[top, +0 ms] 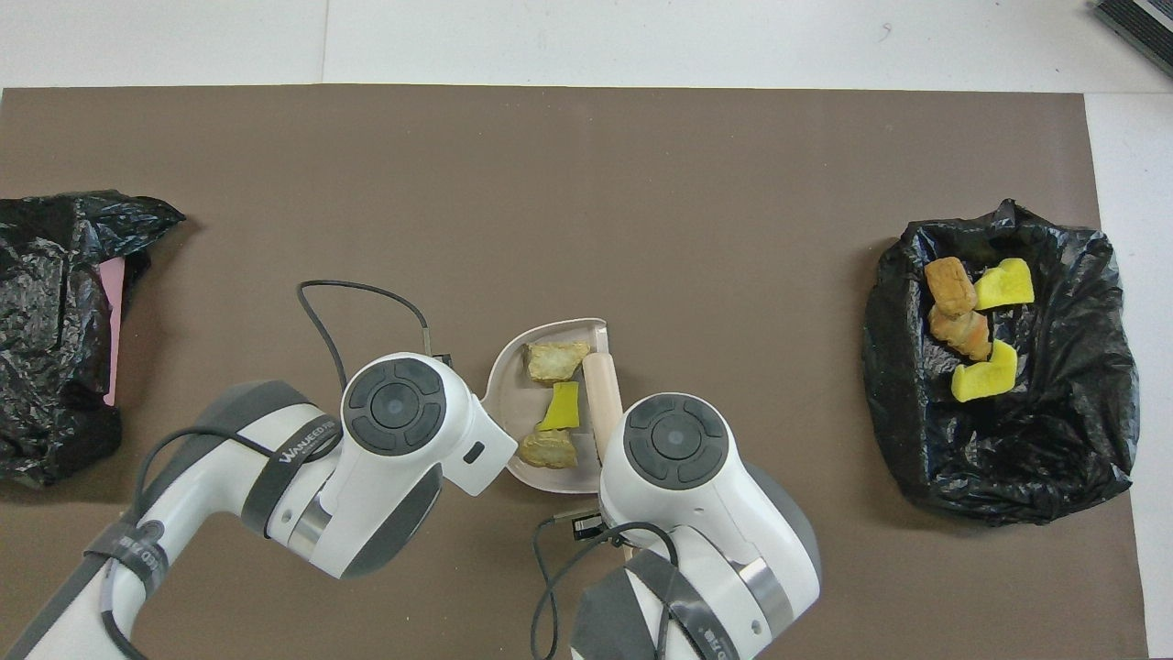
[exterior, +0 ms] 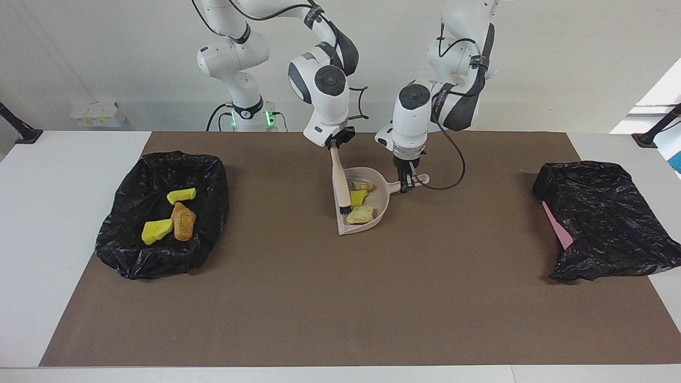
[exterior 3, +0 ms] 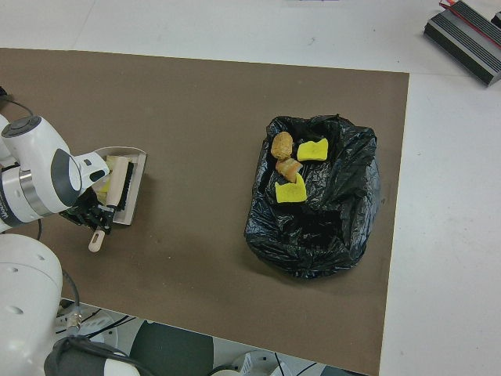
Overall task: Sweep and dump trash in bin
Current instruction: 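Push the yellow sponge into the dustpan with the right gripper's brush, then carry the loaded dustpan to the nearer trash bag with the left gripper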
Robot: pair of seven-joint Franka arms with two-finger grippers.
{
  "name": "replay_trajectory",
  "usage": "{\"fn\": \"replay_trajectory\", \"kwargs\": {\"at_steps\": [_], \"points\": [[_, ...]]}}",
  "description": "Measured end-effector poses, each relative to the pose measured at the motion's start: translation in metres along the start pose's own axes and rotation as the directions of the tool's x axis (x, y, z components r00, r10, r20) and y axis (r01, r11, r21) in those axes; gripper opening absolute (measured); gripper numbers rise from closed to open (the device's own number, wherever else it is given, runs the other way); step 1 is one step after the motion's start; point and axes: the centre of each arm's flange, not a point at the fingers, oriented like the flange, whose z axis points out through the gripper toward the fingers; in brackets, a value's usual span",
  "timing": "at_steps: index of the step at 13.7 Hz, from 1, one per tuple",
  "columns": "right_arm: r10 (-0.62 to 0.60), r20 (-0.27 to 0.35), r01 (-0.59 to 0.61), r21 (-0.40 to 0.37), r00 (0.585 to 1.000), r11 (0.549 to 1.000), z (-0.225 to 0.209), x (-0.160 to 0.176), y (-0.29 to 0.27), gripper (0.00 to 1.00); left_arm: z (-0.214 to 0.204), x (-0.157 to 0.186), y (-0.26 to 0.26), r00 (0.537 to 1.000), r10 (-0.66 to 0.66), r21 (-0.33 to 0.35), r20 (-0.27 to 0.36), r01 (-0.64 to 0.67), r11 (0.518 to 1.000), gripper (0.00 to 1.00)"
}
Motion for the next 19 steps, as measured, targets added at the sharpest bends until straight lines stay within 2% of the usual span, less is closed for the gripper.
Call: {"fn": "replay_trajectory", "kwargs": {"at_steps": [4, 8, 11, 14, 19], "points": [[0.066, -0.026, -0.066, -0.009, 0.997, 0.998, -0.014, -0.018, -0.012, 0.26, 0.001, -0.038, -0.033, 1.000, 0.012, -0.002, -0.022, -0.012, 1.000, 0.33], [0.075, -0.070, -0.079, -0.050, 0.995, 0.996, 0.003, -0.076, -0.047, 0.26, -0.017, -0.093, -0.072, 0.999, -0.003, 0.010, -0.044, 0.004, 1.000, 0.33], [0.077, -0.079, -0.083, -0.082, 0.994, 0.993, 0.022, -0.117, -0.058, 0.26, -0.039, -0.128, -0.095, 0.998, -0.009, 0.021, -0.059, 0.010, 1.000, 0.33], [0.088, -0.090, -0.097, -0.099, 0.992, 0.990, 0.042, -0.145, -0.074, 0.26, -0.052, -0.180, -0.116, 0.998, -0.007, 0.034, -0.061, 0.009, 0.999, 0.33], [0.076, -0.117, -0.088, -0.101, 0.990, 0.991, 0.090, -0.169, -0.090, 0.26, -0.071, -0.286, -0.154, 0.997, 0.037, -0.001, -0.063, -0.037, 0.999, 0.33]]}}
